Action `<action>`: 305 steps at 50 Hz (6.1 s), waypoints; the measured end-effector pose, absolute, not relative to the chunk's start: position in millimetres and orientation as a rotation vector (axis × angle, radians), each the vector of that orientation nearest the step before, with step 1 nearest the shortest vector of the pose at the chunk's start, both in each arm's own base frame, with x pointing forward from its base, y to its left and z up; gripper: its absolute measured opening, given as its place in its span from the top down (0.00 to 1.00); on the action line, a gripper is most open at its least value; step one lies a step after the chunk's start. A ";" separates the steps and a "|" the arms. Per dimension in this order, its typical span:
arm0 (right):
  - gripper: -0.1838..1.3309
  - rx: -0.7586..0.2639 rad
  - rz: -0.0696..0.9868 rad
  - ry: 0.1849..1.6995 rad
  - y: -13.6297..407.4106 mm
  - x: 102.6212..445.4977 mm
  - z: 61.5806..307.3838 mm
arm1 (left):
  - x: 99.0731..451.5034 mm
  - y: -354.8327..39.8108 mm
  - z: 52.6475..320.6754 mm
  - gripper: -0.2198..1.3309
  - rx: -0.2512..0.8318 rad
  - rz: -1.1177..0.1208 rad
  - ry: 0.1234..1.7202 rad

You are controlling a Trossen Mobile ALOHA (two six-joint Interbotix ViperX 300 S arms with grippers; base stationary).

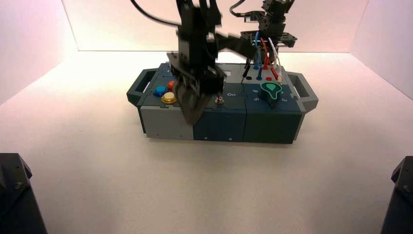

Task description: Move the bottom slider to position 4.

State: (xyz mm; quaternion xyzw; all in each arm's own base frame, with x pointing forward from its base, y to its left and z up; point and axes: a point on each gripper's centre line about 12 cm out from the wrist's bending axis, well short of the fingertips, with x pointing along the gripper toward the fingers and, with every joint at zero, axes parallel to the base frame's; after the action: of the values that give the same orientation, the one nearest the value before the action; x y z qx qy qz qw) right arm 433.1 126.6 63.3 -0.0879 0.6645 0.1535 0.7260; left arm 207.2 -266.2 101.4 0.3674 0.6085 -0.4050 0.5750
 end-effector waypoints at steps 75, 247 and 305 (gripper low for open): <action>0.97 -0.203 0.437 1.144 133.9 315.5 211.6 | 248.8 -179.6 138.1 0.96 0.677 -0.763 1.307; 0.97 -0.149 0.430 1.048 113.4 256.8 199.3 | 328.7 -201.0 98.2 0.96 0.670 -0.704 1.321; 0.97 -0.149 0.430 1.050 113.2 256.5 198.8 | 326.0 -212.6 97.5 0.96 0.690 -0.728 1.310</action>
State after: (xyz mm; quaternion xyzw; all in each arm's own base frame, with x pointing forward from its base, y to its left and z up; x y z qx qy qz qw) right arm 256.5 113.2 198.8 -0.0705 0.4968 0.2034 0.8408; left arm 326.0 -212.6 97.5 0.3072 0.5833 -0.3239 0.6786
